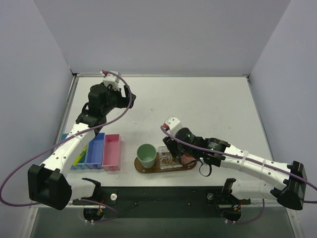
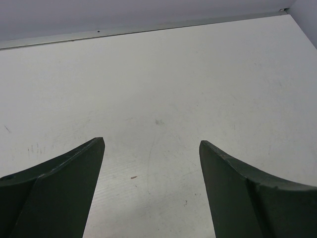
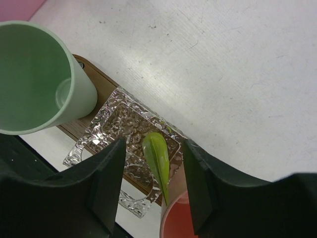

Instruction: Prepare toiletry sets of a toothbrush and toothpaste on the tray

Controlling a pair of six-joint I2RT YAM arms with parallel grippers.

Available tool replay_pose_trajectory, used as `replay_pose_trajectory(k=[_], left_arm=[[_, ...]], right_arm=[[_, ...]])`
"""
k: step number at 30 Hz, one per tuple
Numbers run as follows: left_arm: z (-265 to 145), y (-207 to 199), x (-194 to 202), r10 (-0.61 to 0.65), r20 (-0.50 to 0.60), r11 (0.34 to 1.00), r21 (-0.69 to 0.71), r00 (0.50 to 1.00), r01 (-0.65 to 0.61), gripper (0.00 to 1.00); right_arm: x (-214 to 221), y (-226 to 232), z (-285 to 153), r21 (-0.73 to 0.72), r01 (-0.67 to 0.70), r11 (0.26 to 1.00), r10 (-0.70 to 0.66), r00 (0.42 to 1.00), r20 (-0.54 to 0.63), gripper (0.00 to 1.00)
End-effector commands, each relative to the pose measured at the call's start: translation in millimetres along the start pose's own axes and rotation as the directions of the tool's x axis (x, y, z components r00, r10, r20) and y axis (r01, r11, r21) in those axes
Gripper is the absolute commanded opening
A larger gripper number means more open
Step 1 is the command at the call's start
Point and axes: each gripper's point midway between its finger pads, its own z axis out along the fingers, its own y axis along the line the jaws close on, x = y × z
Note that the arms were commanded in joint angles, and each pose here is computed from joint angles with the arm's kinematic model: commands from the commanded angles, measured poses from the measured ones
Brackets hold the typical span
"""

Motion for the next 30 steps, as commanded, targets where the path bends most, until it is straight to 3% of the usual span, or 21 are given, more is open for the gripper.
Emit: replay_pose_trajectory(k=[1,3,10,15,19,22,30], left_arm=[[-4,-5,-14,0.009,0.039,1.0,0.013,0.999,-0.01,0.88],[-6,-4,-17,0.008,0.046,1.0,0.005,0.999,-0.008,0.88],[-18,11,-5,-0.04,0.021,0.995,-0.088,0.999,0.041,0.89],[-51,71,22,-0.22,-0.015,0.898,-0.394,0.975,0.197,0.92],[-94,136,45,-0.438,0.111,0.704,-0.575,0.892,0.417,0.93],[-129,164,69,-0.506,0.176,0.563,-0.674,0.845,0.478,0.95],[-230,206,122,-0.567,0.256,0.138,-0.908,0.783,0.396,0.92]], right_arm=[[-19,-3,-12,0.011,-0.027,1.0,0.026,0.997,0.076,0.49],[-25,-5,-16,0.011,-0.035,0.999,0.034,0.995,0.096,0.56],[-57,-25,-31,-0.001,-0.096,0.995,0.094,0.978,0.186,0.61],[-75,-59,-43,0.027,-0.155,0.988,0.143,0.954,0.263,0.63],[-86,-82,-47,0.053,-0.189,0.981,0.165,0.941,0.294,0.64],[-93,-93,-48,0.067,-0.212,0.975,0.181,0.933,0.311,0.63],[-101,-91,-51,0.027,-0.222,0.975,0.201,0.921,0.333,0.63]])
